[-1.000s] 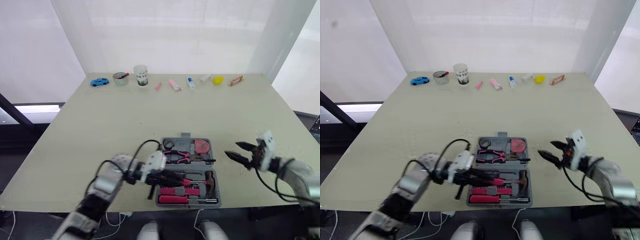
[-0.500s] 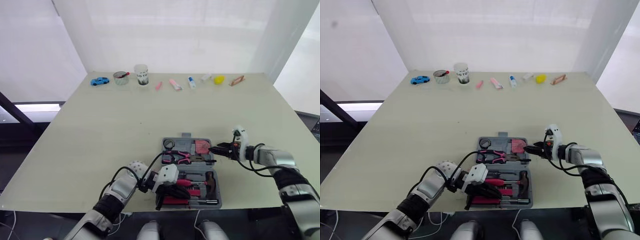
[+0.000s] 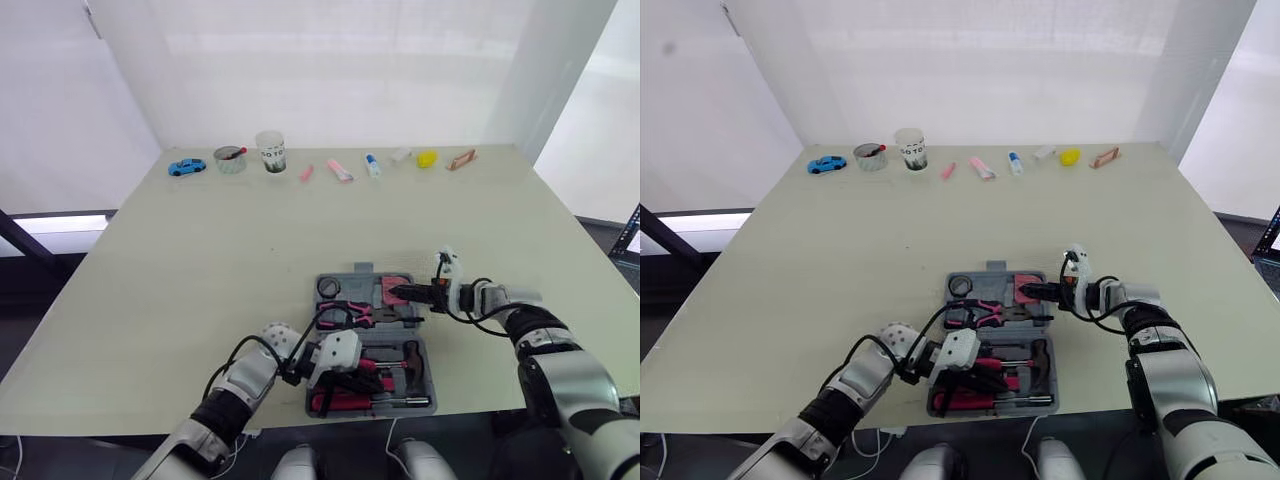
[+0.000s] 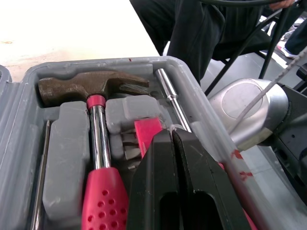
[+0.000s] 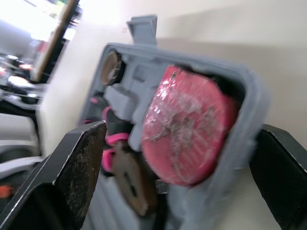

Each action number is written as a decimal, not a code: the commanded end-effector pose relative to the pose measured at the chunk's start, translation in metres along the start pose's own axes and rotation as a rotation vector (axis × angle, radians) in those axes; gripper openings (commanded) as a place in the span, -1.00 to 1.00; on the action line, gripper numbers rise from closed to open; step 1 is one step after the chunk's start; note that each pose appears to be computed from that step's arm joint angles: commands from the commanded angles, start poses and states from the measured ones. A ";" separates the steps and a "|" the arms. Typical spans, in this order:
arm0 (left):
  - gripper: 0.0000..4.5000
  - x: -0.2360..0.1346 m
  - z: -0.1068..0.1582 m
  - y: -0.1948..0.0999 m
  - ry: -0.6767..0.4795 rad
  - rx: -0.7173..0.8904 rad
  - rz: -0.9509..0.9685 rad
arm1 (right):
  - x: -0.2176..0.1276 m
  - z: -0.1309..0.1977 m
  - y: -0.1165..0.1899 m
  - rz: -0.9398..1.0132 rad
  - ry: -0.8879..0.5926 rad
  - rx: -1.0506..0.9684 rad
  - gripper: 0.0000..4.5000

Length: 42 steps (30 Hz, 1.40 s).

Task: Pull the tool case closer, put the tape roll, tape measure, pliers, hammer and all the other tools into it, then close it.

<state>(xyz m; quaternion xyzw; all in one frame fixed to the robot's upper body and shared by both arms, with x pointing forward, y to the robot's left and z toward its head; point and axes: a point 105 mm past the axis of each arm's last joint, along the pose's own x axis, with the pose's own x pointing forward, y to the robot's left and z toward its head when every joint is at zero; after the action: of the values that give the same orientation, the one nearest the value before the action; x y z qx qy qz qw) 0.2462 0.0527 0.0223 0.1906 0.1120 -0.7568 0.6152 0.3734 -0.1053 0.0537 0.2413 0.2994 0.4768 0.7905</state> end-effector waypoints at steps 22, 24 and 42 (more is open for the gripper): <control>-0.94 -0.121 0.014 -0.080 -0.110 -0.262 0.407 | -0.067 0.005 0.123 0.565 0.086 -0.266 1.00; -0.94 -0.146 -0.004 -0.093 -0.099 -0.348 0.501 | -0.079 -0.010 0.128 0.525 0.082 -0.269 1.00; 0.98 -0.224 -0.023 -0.043 -0.054 -0.371 1.035 | -0.211 -0.077 0.060 -0.514 -0.226 -0.685 1.00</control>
<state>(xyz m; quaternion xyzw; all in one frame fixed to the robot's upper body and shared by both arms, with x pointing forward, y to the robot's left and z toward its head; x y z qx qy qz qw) 0.2451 0.2705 0.0961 0.0735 0.1053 -0.3268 0.9363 0.2098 -0.2542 0.0843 -0.0462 0.1092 0.3214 0.9395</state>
